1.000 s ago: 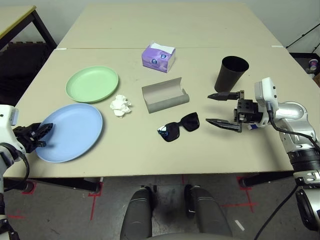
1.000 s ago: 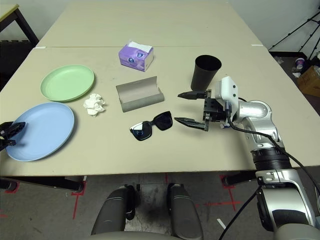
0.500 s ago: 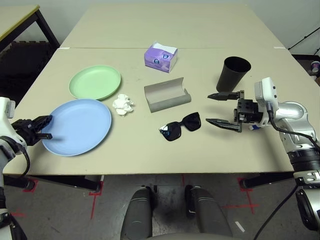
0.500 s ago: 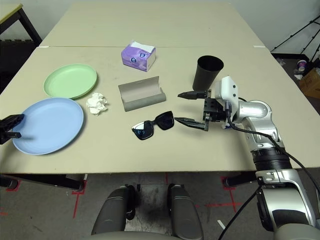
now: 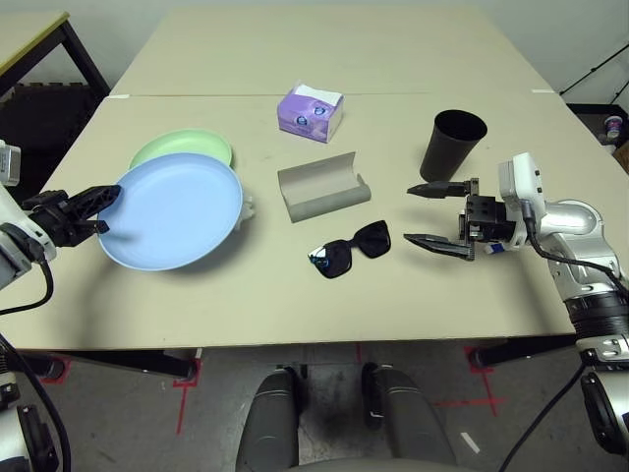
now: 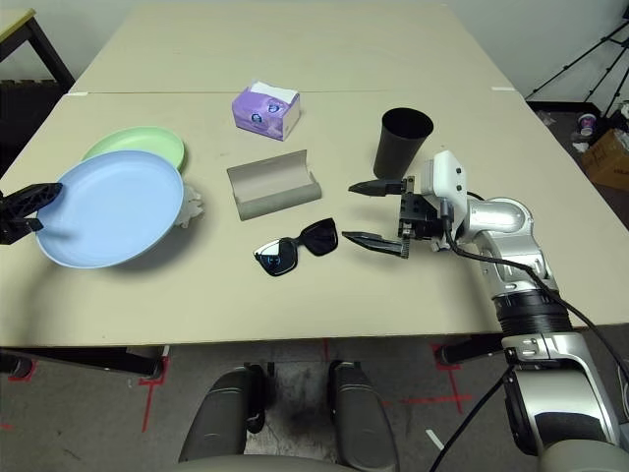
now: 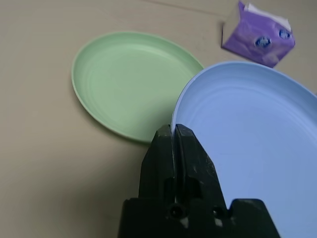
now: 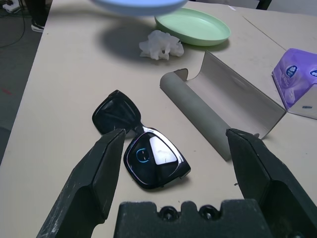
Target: Organize and tidy the items on the table.
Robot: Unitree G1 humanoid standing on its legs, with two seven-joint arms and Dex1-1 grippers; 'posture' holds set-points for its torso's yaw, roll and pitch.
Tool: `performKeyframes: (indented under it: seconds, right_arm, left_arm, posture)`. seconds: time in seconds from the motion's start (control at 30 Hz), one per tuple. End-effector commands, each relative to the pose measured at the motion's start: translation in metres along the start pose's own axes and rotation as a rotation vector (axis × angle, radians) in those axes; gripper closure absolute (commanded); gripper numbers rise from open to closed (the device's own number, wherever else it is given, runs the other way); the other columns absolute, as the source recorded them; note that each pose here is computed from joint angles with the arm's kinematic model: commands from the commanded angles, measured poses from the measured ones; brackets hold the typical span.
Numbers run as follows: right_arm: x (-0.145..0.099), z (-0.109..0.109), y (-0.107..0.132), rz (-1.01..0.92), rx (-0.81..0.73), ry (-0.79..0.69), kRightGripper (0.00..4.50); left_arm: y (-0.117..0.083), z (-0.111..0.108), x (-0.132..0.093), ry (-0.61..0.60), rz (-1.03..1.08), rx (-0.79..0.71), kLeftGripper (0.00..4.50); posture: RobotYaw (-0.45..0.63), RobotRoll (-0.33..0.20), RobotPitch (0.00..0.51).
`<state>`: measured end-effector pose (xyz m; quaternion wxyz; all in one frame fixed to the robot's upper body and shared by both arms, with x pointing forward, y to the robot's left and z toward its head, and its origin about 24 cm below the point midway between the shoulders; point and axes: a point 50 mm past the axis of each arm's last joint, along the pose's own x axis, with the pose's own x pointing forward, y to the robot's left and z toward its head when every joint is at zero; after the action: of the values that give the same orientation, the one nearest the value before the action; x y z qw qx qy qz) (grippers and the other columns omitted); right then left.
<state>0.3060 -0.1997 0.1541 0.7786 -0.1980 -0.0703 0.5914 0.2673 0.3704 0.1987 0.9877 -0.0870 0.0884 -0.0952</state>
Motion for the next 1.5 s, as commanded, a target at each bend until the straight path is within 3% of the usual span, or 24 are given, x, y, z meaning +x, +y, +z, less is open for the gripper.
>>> performKeyframes:
  seconds: [0.03,0.6,0.83,1.47,1.5]
  right_arm:
    - [0.001,-0.001,0.003,0.014,-0.005,0.014,0.0]
    - [0.002,0.001,0.005,0.015,-0.008,0.01,0.0]
    - [0.003,0.001,0.006,0.013,-0.007,0.01,0.0]
    - [0.003,0.002,0.008,0.005,-0.004,0.012,0.0]
    - [0.003,0.002,0.008,0.005,-0.003,0.013,0.0]
  left_arm:
    - [0.007,-0.002,0.008,-0.004,0.068,-0.007,4.48]
    - [0.015,0.012,0.059,-0.164,0.315,-0.028,4.48]
    - [0.013,0.013,0.074,-0.176,0.38,-0.023,4.48]
    - [0.015,0.009,0.086,-0.199,0.447,-0.054,4.48]
    - [0.014,0.009,0.087,-0.211,0.449,-0.061,4.25]
  posture:
    - [-0.02,0.0,0.143]
    - [-0.03,0.0,0.142]
    - [-0.03,0.0,0.144]
    - [-0.04,0.0,0.143]
    - [-0.04,0.0,0.143]
